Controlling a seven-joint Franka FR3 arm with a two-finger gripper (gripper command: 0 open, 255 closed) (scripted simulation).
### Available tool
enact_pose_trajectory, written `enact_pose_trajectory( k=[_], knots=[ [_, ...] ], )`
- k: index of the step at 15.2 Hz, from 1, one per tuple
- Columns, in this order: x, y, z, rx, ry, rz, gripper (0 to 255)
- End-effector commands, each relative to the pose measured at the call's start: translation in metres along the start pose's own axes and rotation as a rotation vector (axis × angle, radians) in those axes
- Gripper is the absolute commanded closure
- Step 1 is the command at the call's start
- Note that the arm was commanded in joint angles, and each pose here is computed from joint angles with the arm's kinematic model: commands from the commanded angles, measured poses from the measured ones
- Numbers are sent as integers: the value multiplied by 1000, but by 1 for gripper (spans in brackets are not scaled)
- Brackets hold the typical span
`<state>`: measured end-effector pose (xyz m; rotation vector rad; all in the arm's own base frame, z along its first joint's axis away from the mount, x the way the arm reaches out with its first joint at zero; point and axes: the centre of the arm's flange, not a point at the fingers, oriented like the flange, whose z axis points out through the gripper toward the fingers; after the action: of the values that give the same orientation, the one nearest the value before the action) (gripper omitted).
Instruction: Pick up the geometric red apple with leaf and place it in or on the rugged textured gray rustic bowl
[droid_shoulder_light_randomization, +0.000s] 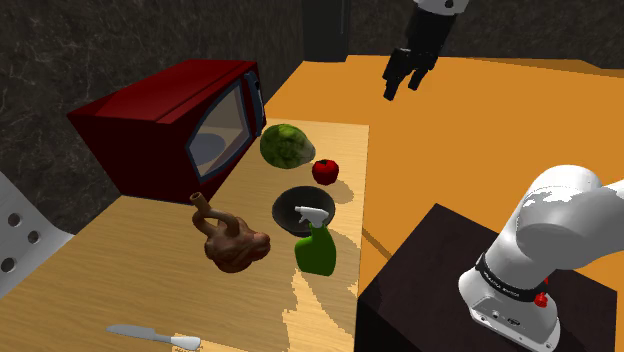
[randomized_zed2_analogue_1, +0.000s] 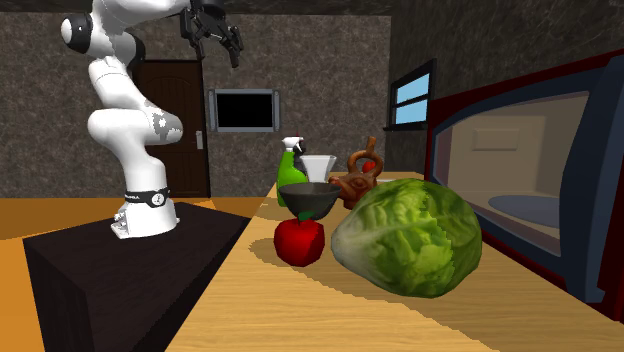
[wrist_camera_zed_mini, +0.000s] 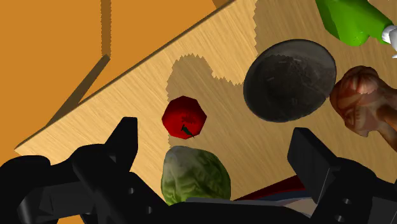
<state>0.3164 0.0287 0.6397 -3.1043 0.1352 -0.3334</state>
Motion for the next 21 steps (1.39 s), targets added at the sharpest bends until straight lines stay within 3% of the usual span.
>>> enact_pose_trajectory(
  k=[1, 21],
  knots=[
    [0, 0, 0, 0, 0, 0, 0],
    [165, -8, 223, -49, -138, 255, 0]
  ],
)
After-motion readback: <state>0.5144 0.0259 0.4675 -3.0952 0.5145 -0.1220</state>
